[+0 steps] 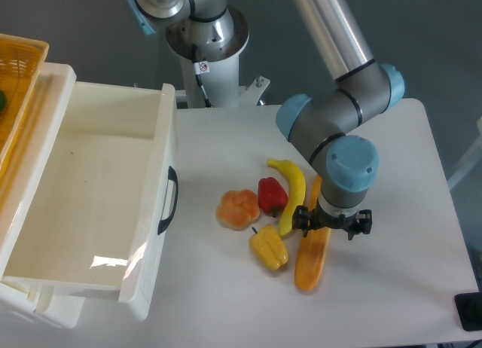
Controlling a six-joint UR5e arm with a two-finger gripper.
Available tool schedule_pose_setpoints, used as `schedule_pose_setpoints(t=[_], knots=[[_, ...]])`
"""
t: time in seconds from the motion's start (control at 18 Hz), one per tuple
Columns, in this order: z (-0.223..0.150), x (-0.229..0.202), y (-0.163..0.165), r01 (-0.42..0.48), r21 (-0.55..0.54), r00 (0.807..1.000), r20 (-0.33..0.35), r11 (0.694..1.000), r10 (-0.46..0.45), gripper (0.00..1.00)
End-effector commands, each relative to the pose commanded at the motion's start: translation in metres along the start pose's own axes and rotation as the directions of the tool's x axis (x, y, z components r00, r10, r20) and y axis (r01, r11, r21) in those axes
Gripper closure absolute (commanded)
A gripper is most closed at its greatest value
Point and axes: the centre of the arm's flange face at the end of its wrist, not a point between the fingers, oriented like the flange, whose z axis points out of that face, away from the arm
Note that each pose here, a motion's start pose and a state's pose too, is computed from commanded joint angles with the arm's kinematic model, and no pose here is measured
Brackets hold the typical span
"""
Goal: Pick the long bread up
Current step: 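Lower the gripper onto the long bread and close it around the loaf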
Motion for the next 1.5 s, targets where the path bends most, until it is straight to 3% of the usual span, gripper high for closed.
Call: schedule_pose_setpoints(t=[1.33,1.39,1.5], knots=[[0.023,0.008,-0.002,-0.037,-0.032,0.999,-0.019,0.999,0.037,0.0],[0.023,0.008,-0.002,-0.037,-0.032,0.999,-0.019,0.999,0.037,0.01],[0.022,0.008,-0.001,-0.037,-0.031,0.999,-0.018,0.999,0.037,0.15]])
